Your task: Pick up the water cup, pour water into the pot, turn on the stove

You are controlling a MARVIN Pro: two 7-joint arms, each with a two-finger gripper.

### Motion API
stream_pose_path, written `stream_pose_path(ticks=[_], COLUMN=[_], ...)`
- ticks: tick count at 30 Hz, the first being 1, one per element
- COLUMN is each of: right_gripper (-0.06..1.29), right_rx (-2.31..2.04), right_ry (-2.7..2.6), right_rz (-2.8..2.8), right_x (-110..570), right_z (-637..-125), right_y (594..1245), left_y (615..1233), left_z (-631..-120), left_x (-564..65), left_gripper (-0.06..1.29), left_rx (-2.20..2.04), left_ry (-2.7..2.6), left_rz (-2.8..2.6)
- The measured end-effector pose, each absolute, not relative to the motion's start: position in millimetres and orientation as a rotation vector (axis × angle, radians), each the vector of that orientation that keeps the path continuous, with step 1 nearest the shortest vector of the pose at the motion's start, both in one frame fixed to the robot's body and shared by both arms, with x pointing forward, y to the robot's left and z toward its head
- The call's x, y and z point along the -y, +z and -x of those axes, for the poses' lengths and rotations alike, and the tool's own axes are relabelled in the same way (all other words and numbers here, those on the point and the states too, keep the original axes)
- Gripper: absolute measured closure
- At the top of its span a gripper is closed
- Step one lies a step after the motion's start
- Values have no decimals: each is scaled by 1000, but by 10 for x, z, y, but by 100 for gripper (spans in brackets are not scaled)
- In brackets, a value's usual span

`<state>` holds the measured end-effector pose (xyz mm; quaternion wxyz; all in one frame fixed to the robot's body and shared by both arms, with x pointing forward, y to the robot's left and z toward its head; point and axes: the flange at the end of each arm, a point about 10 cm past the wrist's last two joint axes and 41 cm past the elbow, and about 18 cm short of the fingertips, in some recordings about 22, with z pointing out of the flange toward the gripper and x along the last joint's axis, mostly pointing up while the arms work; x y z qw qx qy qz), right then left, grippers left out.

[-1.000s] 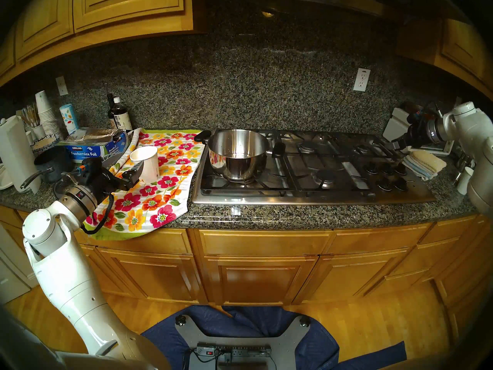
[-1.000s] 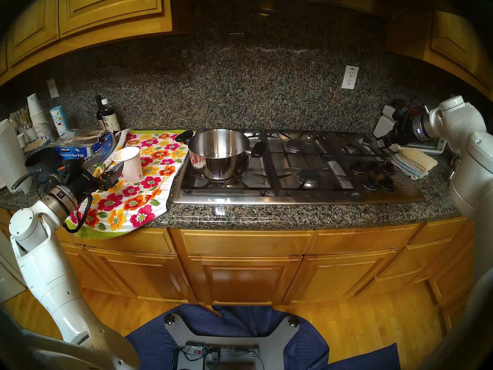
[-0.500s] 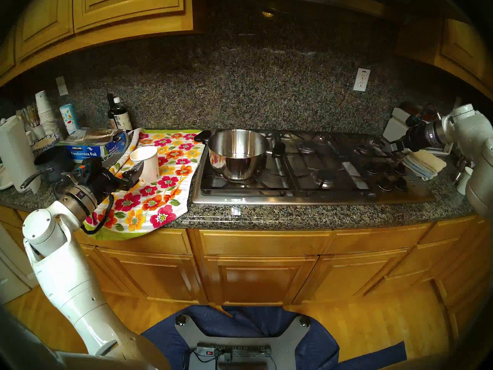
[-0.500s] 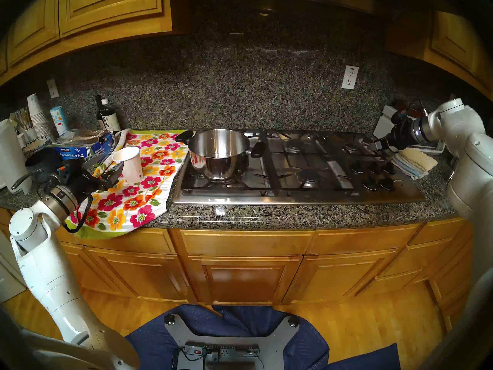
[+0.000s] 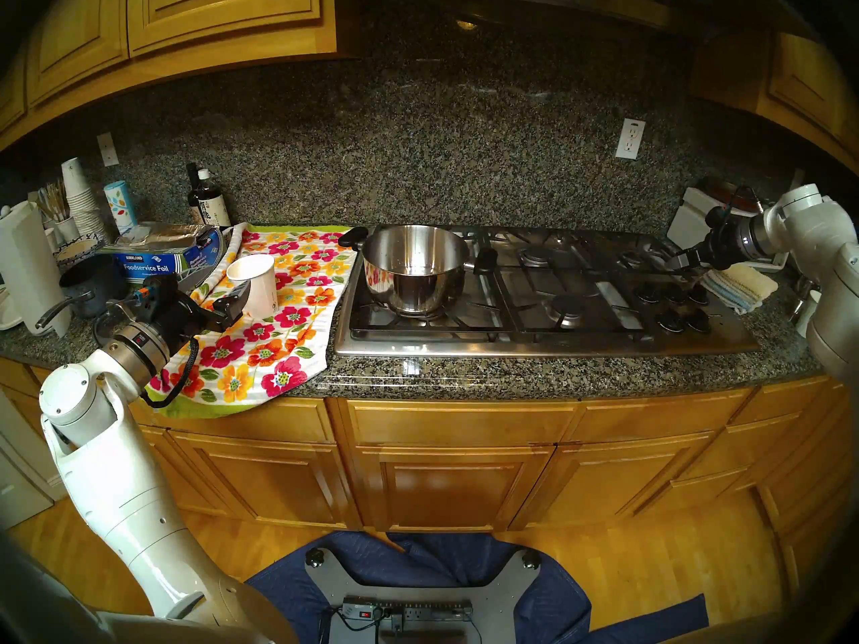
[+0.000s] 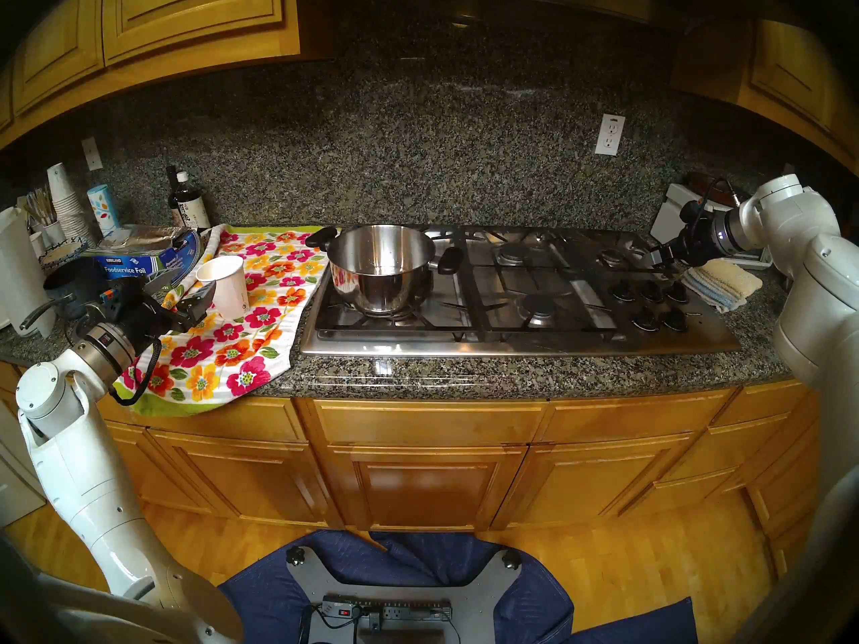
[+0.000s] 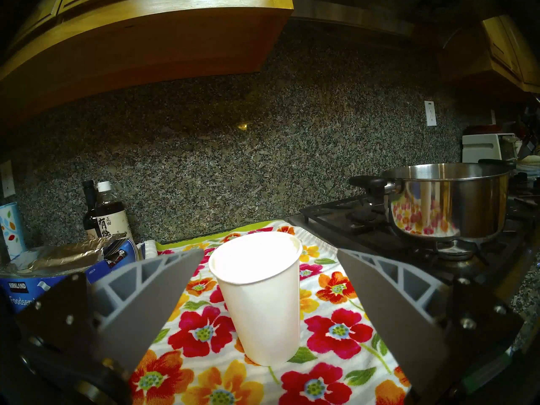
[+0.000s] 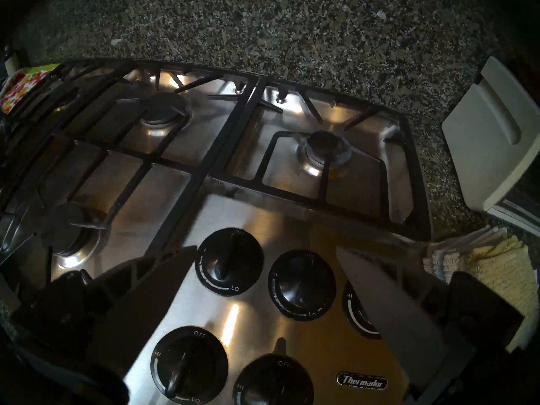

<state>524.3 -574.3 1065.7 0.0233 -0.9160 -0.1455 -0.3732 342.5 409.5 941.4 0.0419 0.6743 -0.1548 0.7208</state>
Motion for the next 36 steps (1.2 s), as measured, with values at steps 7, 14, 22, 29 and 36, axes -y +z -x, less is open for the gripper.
stream_pose_path(ticks=[7,14,22,29,36], right_gripper=[-1,-1,-1,-1,-1], right_rx=[393,356,349,350,340], right_ry=[-1138,-1123,-1117,-1113,-1104], right_rz=[2851,2850,2800,2762,2744], right_x=[5791,5811,5743,5668,5645], right_z=[-5210,-5186,-5206,-5240,-5242], right_y=[10634,10635,10658,10681,10699], left_y=[9412,9410,9406,9403,9402], left_z=[-3425,-3426,-3425,-3424,-3424], left_x=[-4095,-4094,-4094,-4094,-4094], left_gripper=[0,0,0,0,0], left_rx=[475,476,478,479,481], left_ry=[2206,2205,2203,2202,2202], left_rz=[-2064,-2065,-2067,-2069,-2070])
